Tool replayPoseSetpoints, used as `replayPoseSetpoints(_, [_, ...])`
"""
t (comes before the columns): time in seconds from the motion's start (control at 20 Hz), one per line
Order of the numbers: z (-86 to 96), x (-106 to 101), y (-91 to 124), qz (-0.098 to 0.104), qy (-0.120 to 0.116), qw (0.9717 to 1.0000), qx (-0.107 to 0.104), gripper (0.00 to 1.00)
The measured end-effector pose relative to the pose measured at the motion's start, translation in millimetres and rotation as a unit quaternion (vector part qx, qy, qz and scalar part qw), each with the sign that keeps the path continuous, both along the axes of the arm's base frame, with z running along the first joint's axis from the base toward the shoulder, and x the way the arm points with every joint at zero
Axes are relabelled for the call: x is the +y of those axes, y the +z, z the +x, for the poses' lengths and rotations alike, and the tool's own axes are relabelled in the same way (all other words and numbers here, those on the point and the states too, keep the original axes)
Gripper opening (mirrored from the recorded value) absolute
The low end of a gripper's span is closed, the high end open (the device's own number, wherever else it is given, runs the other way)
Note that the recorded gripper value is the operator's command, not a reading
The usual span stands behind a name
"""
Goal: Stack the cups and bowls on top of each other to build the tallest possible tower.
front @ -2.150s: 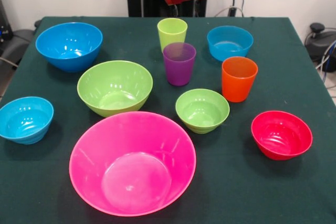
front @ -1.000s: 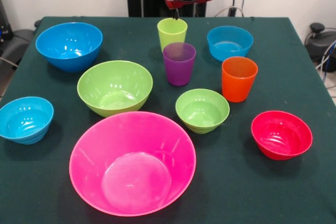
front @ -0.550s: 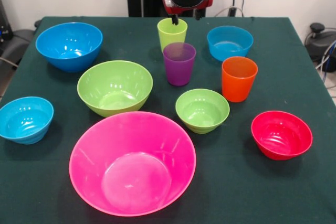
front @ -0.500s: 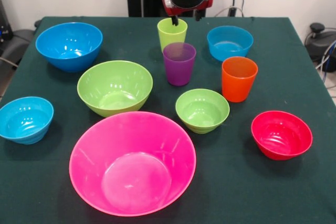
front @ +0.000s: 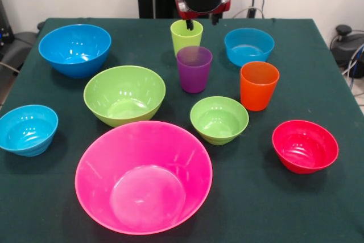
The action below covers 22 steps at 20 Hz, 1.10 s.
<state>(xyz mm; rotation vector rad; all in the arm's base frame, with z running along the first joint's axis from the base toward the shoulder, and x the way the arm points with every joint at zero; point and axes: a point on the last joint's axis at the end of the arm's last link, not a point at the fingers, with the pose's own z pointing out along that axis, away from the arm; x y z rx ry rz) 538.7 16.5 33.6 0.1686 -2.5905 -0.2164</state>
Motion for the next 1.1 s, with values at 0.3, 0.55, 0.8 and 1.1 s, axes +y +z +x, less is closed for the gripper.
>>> replayPoseSetpoints(0.3, [-0.7, -0.5, -0.4, -0.001, 0.002, 1.0, 0.0, 1.0])
replayPoseSetpoints(0.55, [-3.5, -2.9, -2.2, -0.006, 0.012, 0.9999, -0.002, 1.0])
replayPoseSetpoints(0.8, [-2.6, -5.7, -5.6, -0.011, 0.019, 0.9996, -0.017, 1.0])
replayPoseSetpoints(1.1, [0.2, -7.2, -8.1, -0.013, 0.019, 0.9992, -0.032, 1.0])
